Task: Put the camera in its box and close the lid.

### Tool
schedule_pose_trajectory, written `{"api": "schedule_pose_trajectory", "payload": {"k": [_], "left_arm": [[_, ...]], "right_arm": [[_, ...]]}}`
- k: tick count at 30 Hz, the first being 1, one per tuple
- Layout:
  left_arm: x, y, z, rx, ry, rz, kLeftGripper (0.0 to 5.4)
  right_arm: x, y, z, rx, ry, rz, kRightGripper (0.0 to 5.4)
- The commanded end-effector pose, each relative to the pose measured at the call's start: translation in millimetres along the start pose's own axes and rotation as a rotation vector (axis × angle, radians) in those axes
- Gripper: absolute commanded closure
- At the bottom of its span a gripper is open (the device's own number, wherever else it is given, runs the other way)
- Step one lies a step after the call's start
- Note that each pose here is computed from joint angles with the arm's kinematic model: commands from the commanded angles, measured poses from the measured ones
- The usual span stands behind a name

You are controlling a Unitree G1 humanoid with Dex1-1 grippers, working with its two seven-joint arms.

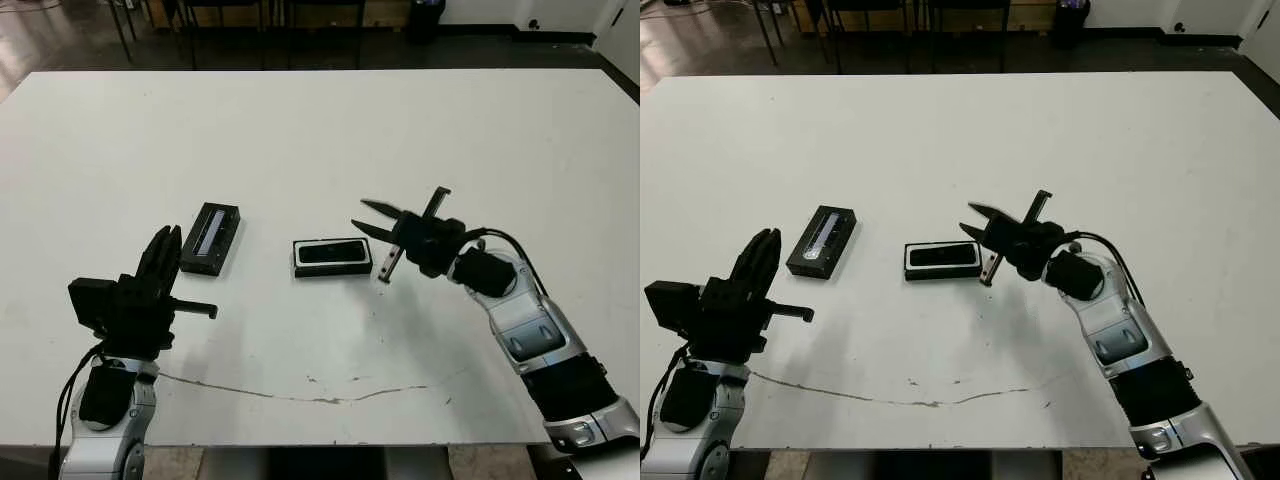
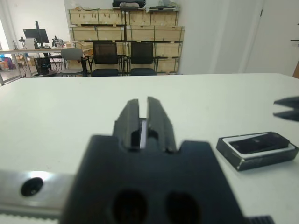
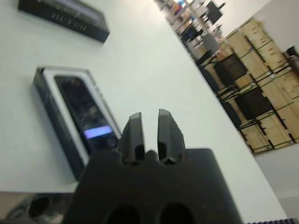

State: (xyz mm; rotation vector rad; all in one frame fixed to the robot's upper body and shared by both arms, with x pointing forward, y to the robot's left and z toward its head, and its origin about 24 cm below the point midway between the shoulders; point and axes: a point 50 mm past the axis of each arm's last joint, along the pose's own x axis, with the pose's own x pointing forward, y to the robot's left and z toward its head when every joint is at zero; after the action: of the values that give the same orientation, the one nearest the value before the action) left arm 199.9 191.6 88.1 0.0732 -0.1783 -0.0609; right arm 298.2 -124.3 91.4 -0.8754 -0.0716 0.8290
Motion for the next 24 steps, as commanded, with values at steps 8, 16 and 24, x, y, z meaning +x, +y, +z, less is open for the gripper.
{"api": "schedule_pose_trajectory", "payload": {"k": [8, 16, 24], "left_arm": [[-2, 1, -6, 0.001, 0.026, 0.001, 5.40], [0, 1, -5, 0.004, 0.026, -0.002, 5.40], [3, 7, 3, 0.021, -0.002, 0.001, 5.40]], "right_arm": [[-7.3, 18.1, -26.7, -0.065, 0.126, 0.177, 5.39], [-17.6, 10.0, -34.4, -0.039, 0.149, 0.163, 5.39], [-36.3, -31.1, -20.3, 0.249, -0.012, -0.337, 5.39]]}}
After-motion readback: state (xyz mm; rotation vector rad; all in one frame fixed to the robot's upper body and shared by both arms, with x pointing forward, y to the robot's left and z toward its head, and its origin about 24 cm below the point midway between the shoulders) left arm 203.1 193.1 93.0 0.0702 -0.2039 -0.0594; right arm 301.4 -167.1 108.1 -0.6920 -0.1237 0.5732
